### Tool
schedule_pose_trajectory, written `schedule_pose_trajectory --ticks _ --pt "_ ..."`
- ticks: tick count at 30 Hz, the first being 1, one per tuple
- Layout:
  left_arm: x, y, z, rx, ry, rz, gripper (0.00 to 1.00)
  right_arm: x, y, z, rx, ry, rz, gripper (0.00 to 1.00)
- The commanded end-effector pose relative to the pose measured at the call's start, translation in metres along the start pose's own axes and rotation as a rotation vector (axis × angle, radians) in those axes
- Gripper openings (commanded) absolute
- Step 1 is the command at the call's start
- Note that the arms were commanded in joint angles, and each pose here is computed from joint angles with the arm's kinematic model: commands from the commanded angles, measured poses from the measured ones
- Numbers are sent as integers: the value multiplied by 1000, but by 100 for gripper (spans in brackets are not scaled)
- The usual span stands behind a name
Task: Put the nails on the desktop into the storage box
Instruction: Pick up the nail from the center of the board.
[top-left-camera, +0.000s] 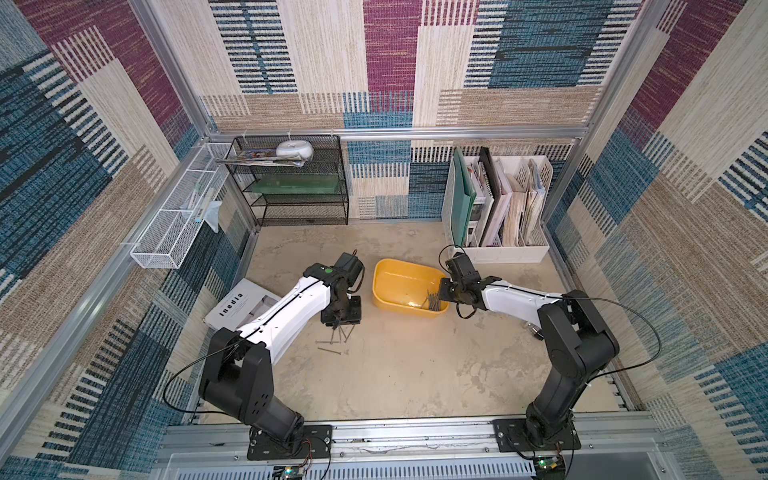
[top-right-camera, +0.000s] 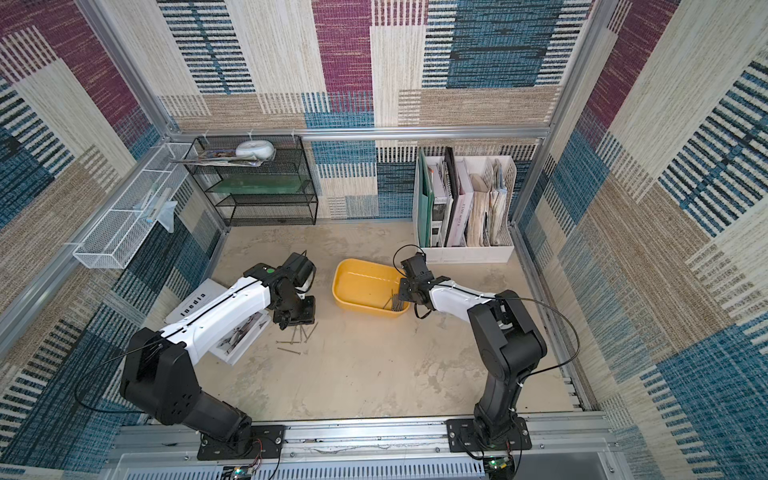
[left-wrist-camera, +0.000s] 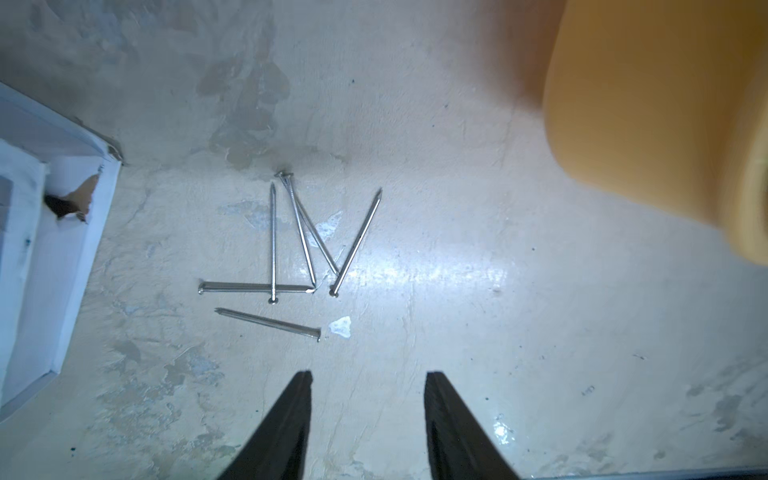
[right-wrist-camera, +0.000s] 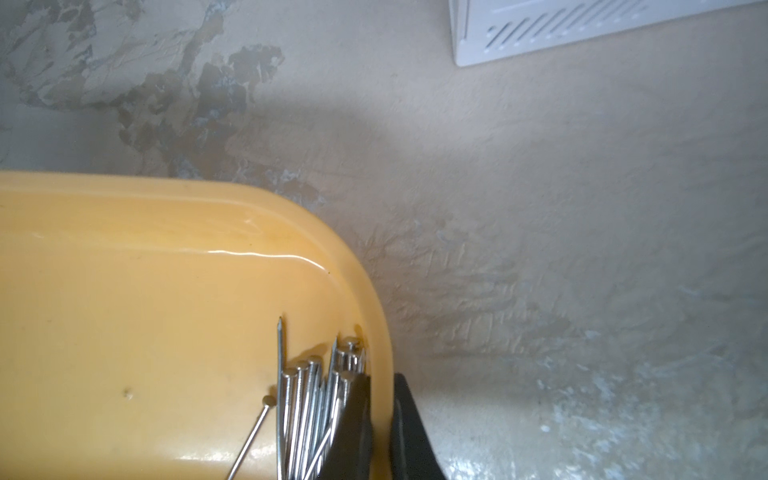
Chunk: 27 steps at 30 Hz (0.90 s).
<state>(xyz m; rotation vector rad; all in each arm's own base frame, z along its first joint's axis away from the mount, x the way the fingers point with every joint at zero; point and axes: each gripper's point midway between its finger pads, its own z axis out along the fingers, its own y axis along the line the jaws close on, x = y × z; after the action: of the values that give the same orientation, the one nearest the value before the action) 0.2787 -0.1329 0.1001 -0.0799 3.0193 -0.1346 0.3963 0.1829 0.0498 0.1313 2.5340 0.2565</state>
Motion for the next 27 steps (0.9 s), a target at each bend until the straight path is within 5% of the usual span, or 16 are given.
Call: schedule_pose_trajectory --ticks 1,20,27 --pt "-14 -13 14 51 -28 39 46 39 -30 3 123 145 -51 0" --pt "3 7 102 -91 172 82 31 45 -29 10 112 161 -62 0" --pt "-1 3 104 -82 172 91 6 45 -29 9 115 160 -68 0"
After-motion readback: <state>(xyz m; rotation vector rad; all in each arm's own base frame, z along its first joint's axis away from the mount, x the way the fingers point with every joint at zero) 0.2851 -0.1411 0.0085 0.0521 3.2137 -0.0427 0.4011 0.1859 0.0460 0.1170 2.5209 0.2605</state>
